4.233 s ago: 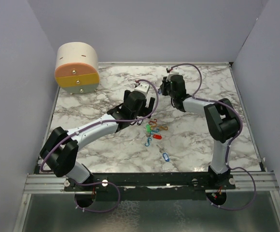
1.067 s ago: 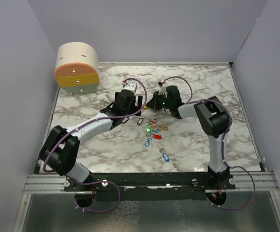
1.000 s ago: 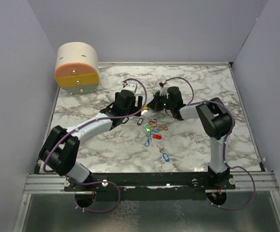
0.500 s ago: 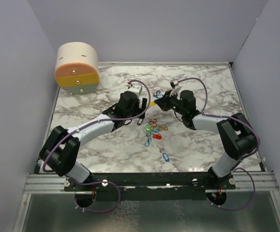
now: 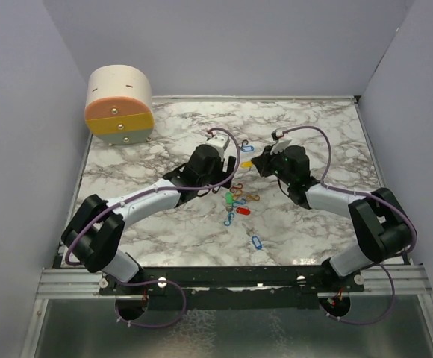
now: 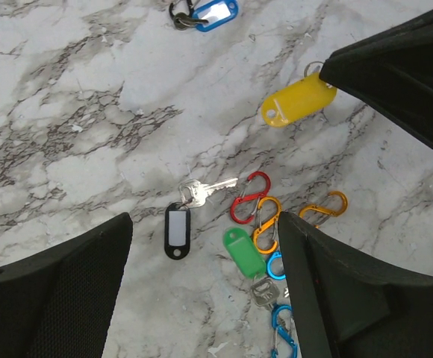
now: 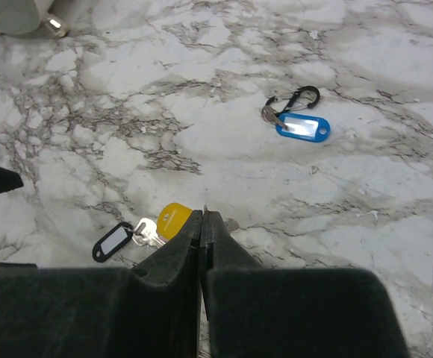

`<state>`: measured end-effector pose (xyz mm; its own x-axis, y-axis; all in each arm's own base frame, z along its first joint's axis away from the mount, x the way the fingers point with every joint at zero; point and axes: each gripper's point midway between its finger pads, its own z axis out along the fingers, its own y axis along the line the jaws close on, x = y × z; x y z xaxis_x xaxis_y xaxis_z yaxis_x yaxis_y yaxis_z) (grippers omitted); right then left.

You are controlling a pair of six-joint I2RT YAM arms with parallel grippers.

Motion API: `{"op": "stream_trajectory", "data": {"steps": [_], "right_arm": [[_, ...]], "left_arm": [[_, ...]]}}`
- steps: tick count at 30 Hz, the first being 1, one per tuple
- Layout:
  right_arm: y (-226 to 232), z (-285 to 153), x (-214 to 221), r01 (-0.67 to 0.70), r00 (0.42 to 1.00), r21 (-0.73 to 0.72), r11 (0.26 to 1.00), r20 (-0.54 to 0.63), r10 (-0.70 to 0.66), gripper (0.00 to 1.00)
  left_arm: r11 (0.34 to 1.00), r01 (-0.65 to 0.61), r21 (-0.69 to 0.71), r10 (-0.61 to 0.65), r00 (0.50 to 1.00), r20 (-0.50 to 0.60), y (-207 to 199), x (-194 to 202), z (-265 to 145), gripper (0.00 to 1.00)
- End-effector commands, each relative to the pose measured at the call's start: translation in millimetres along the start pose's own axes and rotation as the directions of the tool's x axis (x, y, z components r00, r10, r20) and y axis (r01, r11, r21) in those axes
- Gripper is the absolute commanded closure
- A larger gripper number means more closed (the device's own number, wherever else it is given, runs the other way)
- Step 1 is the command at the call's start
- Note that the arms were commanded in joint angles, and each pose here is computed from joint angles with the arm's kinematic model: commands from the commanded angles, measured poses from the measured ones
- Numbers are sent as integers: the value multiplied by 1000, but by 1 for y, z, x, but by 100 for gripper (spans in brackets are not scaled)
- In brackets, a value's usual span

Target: Put the keys on the keyring

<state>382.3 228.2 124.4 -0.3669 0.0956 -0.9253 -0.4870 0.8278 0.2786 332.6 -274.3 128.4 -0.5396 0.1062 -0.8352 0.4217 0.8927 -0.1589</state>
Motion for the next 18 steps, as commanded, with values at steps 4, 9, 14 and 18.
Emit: {"op": "stream_trajectory", "data": {"steps": [4,9,14,18], "right_arm": [[-27,-17,-16,55,998,181,982,13,-58,99],[-31,-23,-20,60,998,209,976,24,-66,99],[-33,-26,-22,60,997,225,972,32,-69,99],[-34,-28,-24,59,997,229,972,37,-69,99]], "left_arm": [[995,-9,95,8,1000,10,-32,6,-1,21],[995,-17,98,20,999,-28,-40,24,3,21],[995,-20,103,26,998,-64,-48,47,-2,23],[995,-19,97,28,996,-87,-51,65,-14,25]]}}
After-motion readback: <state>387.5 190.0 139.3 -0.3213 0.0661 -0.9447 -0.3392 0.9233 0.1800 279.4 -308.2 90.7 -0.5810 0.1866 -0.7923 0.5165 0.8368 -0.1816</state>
